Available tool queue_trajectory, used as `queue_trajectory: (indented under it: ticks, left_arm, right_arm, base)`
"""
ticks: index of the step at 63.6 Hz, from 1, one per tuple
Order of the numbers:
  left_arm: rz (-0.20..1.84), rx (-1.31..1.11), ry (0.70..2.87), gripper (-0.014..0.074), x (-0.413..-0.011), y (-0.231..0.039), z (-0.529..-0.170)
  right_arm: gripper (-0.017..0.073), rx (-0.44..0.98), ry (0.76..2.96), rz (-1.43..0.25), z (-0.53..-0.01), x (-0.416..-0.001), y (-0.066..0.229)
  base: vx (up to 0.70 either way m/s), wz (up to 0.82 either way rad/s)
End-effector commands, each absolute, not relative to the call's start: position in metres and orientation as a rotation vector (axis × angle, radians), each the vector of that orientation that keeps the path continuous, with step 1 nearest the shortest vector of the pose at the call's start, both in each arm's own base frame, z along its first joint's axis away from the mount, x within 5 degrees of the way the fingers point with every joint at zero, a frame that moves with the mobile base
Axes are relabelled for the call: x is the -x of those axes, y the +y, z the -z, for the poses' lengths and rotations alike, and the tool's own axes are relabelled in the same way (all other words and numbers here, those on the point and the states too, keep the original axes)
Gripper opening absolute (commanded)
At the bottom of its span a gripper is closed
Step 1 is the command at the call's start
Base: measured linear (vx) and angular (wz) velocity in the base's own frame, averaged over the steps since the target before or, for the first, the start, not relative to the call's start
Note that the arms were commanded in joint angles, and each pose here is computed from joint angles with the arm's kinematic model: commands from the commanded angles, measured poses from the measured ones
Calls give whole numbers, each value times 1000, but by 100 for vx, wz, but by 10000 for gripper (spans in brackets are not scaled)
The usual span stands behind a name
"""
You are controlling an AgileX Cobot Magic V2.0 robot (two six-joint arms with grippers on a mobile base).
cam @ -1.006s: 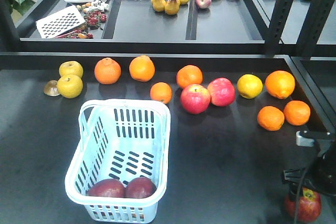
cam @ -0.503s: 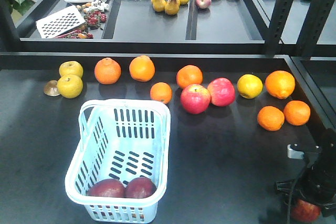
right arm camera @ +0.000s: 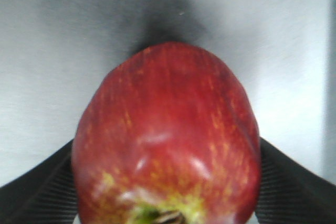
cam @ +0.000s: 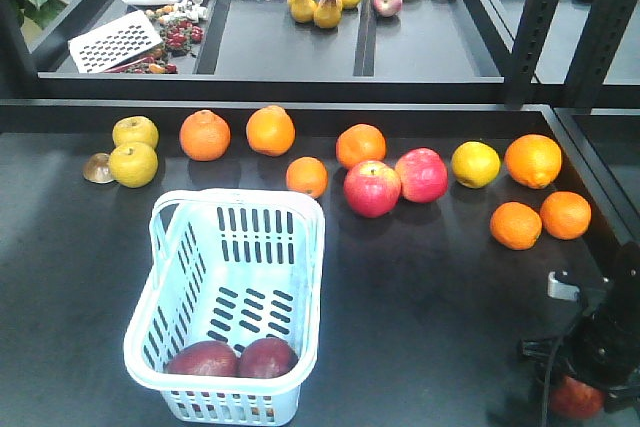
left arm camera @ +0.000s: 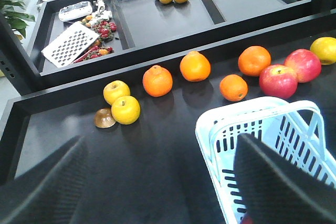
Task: Pick three apples into basket with both arms
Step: 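Close the right gripper on the red apple and lift it, then carry the apple over the basket and release it with the right gripper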
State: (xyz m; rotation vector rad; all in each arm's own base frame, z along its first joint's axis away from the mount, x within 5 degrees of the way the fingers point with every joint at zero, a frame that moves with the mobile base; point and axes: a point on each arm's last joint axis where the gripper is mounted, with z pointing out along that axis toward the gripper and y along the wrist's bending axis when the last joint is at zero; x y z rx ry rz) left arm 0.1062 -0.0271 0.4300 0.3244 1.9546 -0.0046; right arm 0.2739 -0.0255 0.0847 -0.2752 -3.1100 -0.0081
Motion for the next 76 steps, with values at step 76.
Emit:
queue_trajectory:
  ticks: [76]
  left_arm:
    - [22,-315,1872,543,-106,-27,-442]
  right_arm:
    - [83,-1196,-3544,826,-283,-230,227]
  base:
    - [0,0]
